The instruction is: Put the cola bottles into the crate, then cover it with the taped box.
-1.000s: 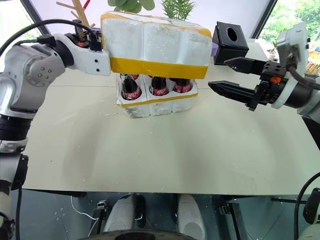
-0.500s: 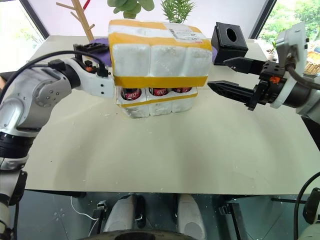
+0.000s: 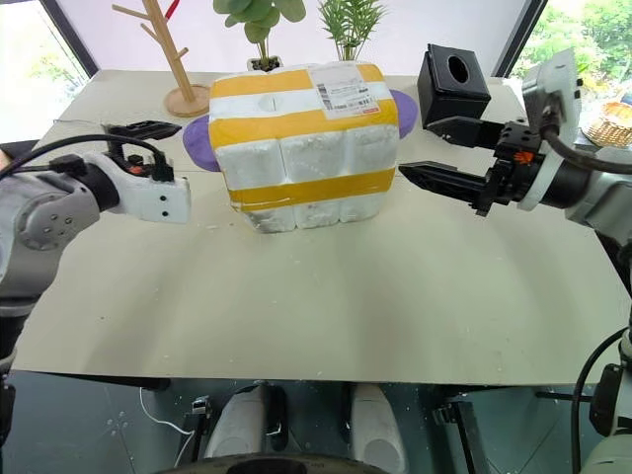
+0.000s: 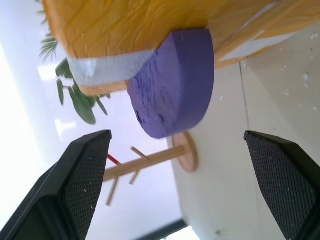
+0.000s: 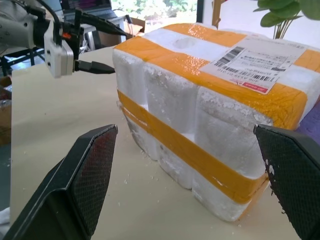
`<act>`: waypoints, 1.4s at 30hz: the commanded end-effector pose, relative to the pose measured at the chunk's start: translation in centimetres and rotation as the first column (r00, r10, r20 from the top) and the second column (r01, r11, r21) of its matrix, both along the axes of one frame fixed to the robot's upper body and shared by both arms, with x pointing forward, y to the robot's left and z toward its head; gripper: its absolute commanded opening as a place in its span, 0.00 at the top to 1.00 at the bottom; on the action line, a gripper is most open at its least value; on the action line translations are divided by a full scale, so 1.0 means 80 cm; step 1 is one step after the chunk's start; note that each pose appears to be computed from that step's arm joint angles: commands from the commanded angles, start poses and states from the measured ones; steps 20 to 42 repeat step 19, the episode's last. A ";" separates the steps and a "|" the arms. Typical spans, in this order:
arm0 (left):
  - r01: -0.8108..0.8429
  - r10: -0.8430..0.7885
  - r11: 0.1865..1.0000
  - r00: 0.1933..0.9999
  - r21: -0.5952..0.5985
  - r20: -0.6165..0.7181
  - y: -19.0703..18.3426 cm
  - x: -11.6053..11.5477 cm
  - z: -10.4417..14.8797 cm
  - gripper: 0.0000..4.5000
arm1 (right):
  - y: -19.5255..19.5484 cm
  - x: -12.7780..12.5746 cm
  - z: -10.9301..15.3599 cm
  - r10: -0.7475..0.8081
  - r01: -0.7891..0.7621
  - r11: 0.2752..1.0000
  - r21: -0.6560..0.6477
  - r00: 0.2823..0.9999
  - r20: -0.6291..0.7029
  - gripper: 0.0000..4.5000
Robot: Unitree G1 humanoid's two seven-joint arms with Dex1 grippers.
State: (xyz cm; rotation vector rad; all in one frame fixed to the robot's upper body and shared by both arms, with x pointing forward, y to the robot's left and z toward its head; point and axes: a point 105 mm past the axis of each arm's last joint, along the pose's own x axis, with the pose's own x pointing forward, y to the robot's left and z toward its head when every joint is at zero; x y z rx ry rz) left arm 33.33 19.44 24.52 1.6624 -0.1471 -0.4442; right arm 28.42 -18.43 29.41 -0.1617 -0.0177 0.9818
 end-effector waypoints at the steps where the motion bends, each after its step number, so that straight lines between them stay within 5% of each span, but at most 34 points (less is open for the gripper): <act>1: 0.016 -0.018 0.989 1.000 -0.144 -0.014 0.004 -0.016 0.014 0.01 | -0.005 -0.004 0.015 -0.005 0.005 1.000 -0.001 0.998 0.058 0.00; 3: -0.074 0.003 0.901 0.986 -0.428 -0.164 0.024 -0.022 0.009 0.01 | -0.010 -0.003 0.011 -0.018 0.018 1.000 -0.015 0.998 0.052 0.00; 6: -0.244 -0.210 0.503 0.896 -0.829 -0.391 0.047 -0.034 0.016 0.01 | -0.022 0.001 0.002 -0.046 0.047 0.998 -0.031 0.998 0.035 0.00; 10: -0.289 -0.483 0.304 0.775 -0.908 -0.408 0.055 -0.058 0.051 0.01 | -0.035 0.009 -0.009 -0.069 0.070 0.995 -0.070 0.997 0.015 0.00; 16: -0.321 -0.621 0.412 0.586 -0.853 -0.520 0.058 -0.083 0.064 0.01 | -0.040 0.026 -0.021 -0.047 0.047 0.992 -0.116 0.999 -0.002 0.00; 19: -0.322 -0.568 0.498 0.580 -0.805 -0.584 0.061 -0.073 0.055 0.01 | -0.037 0.033 -0.023 -0.035 0.034 0.993 -0.117 0.999 -0.005 0.00; 42: -0.322 -0.568 0.498 0.580 -0.805 -0.584 0.061 -0.073 0.055 0.01 | -0.037 0.033 -0.023 -0.035 0.034 0.993 -0.117 0.999 -0.005 0.00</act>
